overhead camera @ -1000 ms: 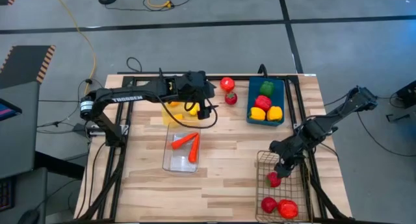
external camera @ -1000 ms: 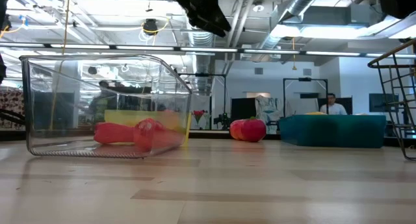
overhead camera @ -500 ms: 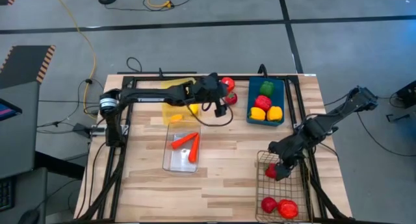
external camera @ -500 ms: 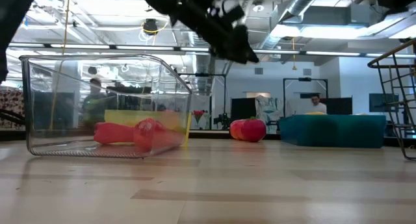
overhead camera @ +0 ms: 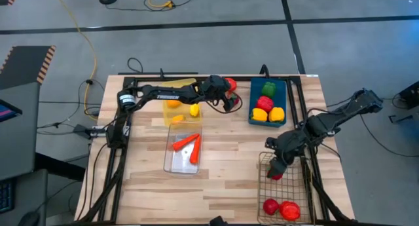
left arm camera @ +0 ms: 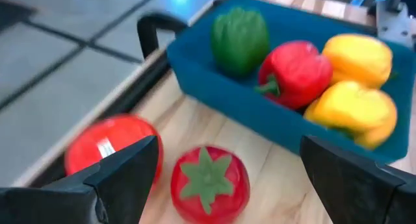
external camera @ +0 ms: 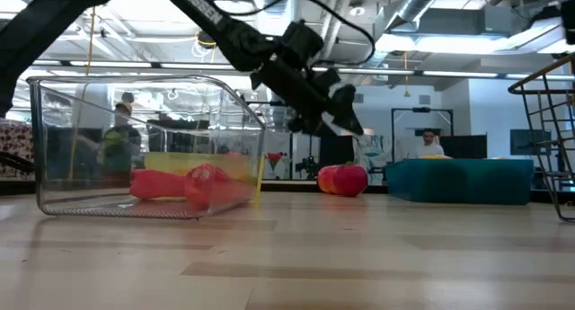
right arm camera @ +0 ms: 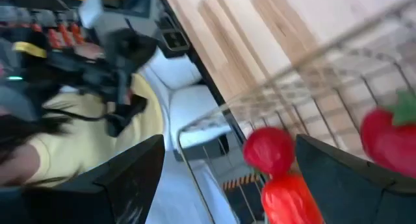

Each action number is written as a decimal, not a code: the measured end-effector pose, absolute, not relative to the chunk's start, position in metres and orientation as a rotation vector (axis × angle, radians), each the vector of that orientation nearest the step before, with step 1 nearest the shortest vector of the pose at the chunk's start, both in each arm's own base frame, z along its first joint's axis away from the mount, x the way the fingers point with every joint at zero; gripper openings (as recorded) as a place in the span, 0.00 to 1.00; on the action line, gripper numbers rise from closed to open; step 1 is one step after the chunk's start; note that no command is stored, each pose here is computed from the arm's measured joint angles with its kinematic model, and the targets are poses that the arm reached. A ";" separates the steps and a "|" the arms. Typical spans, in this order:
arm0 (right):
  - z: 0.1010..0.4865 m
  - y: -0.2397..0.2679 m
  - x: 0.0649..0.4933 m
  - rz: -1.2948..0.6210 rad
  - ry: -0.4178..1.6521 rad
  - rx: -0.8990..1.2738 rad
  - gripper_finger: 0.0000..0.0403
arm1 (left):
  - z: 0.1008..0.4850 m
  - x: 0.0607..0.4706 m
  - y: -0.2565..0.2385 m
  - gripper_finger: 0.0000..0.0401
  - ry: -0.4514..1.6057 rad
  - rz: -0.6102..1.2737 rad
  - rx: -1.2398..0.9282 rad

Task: Sort produce into baskets
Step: Put the red tomato into the wire basket

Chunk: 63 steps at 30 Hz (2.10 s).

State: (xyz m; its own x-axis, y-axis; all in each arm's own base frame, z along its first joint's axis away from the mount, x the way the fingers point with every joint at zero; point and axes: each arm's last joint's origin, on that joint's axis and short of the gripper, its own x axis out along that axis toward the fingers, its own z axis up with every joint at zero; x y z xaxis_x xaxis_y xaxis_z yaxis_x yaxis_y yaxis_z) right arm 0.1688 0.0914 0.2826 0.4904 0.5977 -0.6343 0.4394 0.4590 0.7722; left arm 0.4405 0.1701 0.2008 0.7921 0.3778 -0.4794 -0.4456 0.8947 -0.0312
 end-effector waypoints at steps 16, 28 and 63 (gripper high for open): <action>0.287 0.062 0.186 0.105 0.943 1.129 0.92 | 0.188 0.447 0.175 0.90 0.444 0.519 -0.248; 0.288 0.048 0.190 0.056 0.894 1.139 0.92 | 0.202 0.450 0.174 0.90 0.484 0.567 -0.479; 0.309 -0.012 0.210 -0.028 0.417 0.665 0.92 | 0.303 0.437 0.217 0.90 0.612 0.551 -0.202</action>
